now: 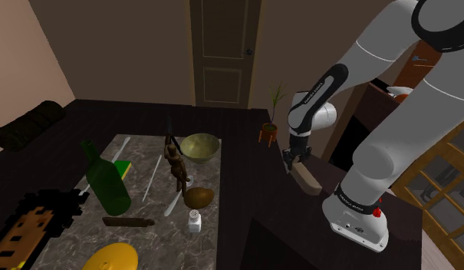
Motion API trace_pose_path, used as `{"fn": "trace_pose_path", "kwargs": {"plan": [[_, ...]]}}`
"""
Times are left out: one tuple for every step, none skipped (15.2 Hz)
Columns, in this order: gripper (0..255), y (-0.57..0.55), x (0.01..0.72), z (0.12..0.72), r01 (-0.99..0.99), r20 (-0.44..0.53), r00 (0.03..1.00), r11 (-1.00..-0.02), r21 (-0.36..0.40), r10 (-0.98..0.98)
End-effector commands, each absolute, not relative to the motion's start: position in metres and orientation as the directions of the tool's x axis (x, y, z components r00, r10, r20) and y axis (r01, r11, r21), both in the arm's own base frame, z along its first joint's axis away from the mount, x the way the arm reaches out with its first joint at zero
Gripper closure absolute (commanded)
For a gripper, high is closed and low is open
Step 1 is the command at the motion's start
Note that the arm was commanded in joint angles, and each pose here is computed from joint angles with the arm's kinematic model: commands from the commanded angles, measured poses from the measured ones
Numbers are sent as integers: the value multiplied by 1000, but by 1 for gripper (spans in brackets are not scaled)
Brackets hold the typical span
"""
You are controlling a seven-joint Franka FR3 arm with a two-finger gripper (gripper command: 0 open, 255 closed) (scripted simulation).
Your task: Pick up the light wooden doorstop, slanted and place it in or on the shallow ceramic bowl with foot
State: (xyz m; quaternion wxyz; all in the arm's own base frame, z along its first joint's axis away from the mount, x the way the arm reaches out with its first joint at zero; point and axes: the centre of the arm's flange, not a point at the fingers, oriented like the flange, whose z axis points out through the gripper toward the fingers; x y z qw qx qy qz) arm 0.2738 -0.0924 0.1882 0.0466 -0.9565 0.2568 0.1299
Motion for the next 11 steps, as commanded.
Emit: {"fn": "trace_pose_path", "kwargs": {"plan": [[255, -92, 274, 198, -503, -273, 834, -864, -22, -479], [255, -92, 274, 203, -503, -273, 834, -864, -22, -479], [255, -92, 274, 208, -503, -273, 834, -864, -22, -479], [255, -92, 274, 214, -503, -273, 834, -864, -22, -479], [255, -92, 274, 219, -503, -273, 834, -864, -22, -479], [255, -92, 274, 224, -503, -273, 834, -864, -22, -479], [255, -92, 274, 229, -503, -273, 834, -864, -22, -479], [255, -92, 274, 235, -503, -273, 834, -864, -22, -479], [255, -92, 274, 240, -503, -273, 834, -864, -22, -479], [255, -92, 274, 245, -503, -273, 834, -864, -22, -479], [255, -92, 274, 251, -503, -273, 834, -864, -22, -479]]}}
